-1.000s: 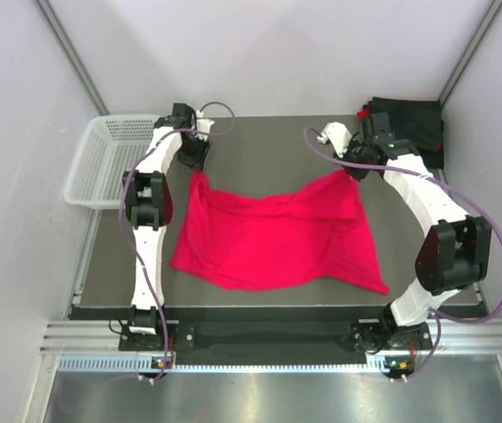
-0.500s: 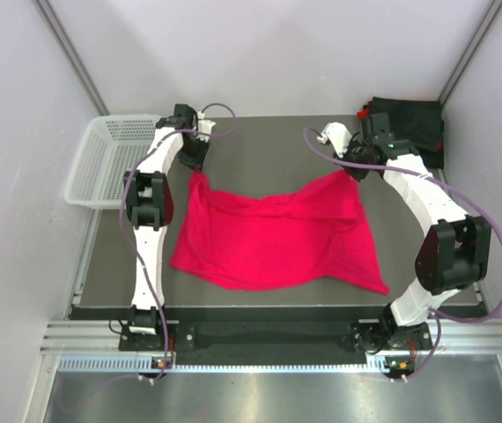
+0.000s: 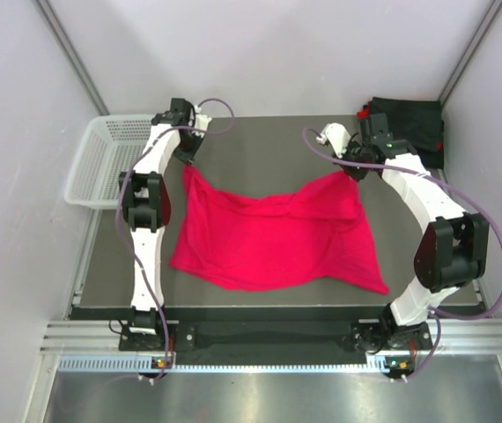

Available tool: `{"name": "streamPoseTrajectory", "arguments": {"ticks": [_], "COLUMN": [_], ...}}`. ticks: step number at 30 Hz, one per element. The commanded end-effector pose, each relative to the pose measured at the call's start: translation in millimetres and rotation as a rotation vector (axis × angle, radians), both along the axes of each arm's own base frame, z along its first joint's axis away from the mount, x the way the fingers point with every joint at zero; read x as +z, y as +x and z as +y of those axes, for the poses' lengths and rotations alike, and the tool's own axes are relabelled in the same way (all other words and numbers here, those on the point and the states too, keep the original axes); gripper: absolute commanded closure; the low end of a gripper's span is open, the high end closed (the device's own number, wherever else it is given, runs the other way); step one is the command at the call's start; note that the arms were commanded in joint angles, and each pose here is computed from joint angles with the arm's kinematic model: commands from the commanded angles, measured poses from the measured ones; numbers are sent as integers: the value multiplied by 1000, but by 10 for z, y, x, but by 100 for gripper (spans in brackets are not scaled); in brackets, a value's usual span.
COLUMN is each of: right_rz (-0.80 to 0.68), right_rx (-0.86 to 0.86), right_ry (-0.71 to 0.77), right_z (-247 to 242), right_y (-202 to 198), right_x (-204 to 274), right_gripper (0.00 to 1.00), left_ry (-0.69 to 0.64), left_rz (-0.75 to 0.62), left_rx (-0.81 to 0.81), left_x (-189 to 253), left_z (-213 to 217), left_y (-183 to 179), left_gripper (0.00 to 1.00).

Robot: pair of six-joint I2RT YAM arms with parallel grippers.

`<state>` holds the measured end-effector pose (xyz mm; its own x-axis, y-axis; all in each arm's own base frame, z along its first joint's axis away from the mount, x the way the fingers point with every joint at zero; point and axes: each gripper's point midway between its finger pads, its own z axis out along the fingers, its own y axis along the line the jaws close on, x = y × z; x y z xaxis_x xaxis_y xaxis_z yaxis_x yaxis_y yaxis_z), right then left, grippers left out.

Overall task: Fold and stack the t-shirts
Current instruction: Flatten the tshirt out

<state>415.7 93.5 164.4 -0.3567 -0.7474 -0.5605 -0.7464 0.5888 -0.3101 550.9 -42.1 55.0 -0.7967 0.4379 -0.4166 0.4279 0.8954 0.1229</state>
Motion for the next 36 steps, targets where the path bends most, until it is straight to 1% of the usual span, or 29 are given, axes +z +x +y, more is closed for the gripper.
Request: {"name": "streamPoseTrajectory", "arguments": {"ticks": [1, 5, 6, 8, 9, 11, 12, 13, 14, 15, 16, 17, 18, 19, 20, 21, 22, 24, 25, 26, 27, 28, 29, 30, 31, 32, 33, 34, 36], "right_rz": [-57, -111, -148, -223, -293, -374, -448, -489, -539, -609, -646, -687, -737, -763, -827, -834, -850, -904, -921, -970, -968, -986, -1026, -1039, -1056, -1111, -1126, -1151, -1218], "right_rx": [0, -49, -76, -147, -207, -272, -313, -331, -348, -373, -380, -380, -392, -389, -377, -359, -346, -316, -306, -290, -282, -275, -264, -255, -245, -231, -225, -220, -210], "right_ry": [29, 19, 24, 61, 105, 139, 165, 178, 194, 223, 237, 255, 275, 282, 294, 296, 302, 321, 327, 336, 332, 329, 328, 325, 321, 321, 315, 314, 305], "right_z": [76, 1, -60, -164, -280, -447, -589, -655, -727, -839, -883, -892, -1008, -1023, -1018, -991, -970, -919, -902, -878, -867, -866, -855, -845, -836, -824, -820, -816, -815], "right_y": [102, 228, 300, 449, 581, 694, 772, 805, 825, 821, 804, 762, 696, 641, 487, 422, 338, 36, -69, -324, -407, -526, -778, -895, -1011, -1300, -1409, -1553, -1948], "right_x": [140, 279, 375, 679, 976, 1322, 1658, 1839, 2047, 2377, 2546, 2739, 2972, 3074, 3321, 3345, 3405, 3604, 3661, 3838, 3803, 3848, 3939, 3964, 3993, 4126, 4138, 4201, 4358], "right_gripper": [100, 100, 100, 100, 100, 100, 100, 100, 100, 100, 100, 100, 100, 100, 100, 100, 100, 100, 100, 100, 100, 100, 100, 100, 100, 100, 100, 100, 100], "left_ry": [29, 48, 52, 57, 65, 80, 80, 92, 94, 92, 87, 77, 71, 56, 42, 34, 17, -6, -13, -27, -30, -31, -34, -38, -38, -40, -40, -47, -78], "left_rz": [-164, -237, -286, -356, -419, -508, -567, -604, -667, -698, -722, -773, -795, -822, -873, -900, -943, -1004, -1037, -1055, -1076, -1101, -1115, -1122, -1129, -1132, -1135, -1157, -1177], "left_rx": [-11, 26, 35, 46, 60, 69, 77, 87, 88, 88, 86, 85, 86, 94, 103, 109, 120, 122, 118, 94, 79, 69, 67, 56, 48, 34, 22, 26, -19], "left_x": [706, 994, 1207, 1475, 1757, 2088, 2372, 2530, 2811, 2945, 3062, 3312, 3419, 3543, 3775, 3895, 4098, 4322, 4454, 4521, 4594, 4673, 4714, 4738, 4755, 4760, 4756, 4787, 4828], "left_z": [58, 108, 118, 147, 179, 228, 254, 294, 312, 317, 315, 316, 316, 312, 322, 326, 342, 332, 338, 303, 293, 297, 303, 294, 301, 290, 284, 298, 225], "left_y": [131, 203, 229, 276, 279, 305, 250, 226, 149, 103, 46, -83, -152, -224, -370, -453, -626, -798, -987, -1082, -1182, -1379, -1480, -1574, -1753, -1849, -1935, -2126, -2315], "left_gripper": [100, 100, 100, 100, 100, 100, 100, 100, 100, 100, 100, 100, 100, 100, 100, 100, 100, 100, 100, 100, 100, 100, 100, 100, 100, 100, 100, 100, 100]}}
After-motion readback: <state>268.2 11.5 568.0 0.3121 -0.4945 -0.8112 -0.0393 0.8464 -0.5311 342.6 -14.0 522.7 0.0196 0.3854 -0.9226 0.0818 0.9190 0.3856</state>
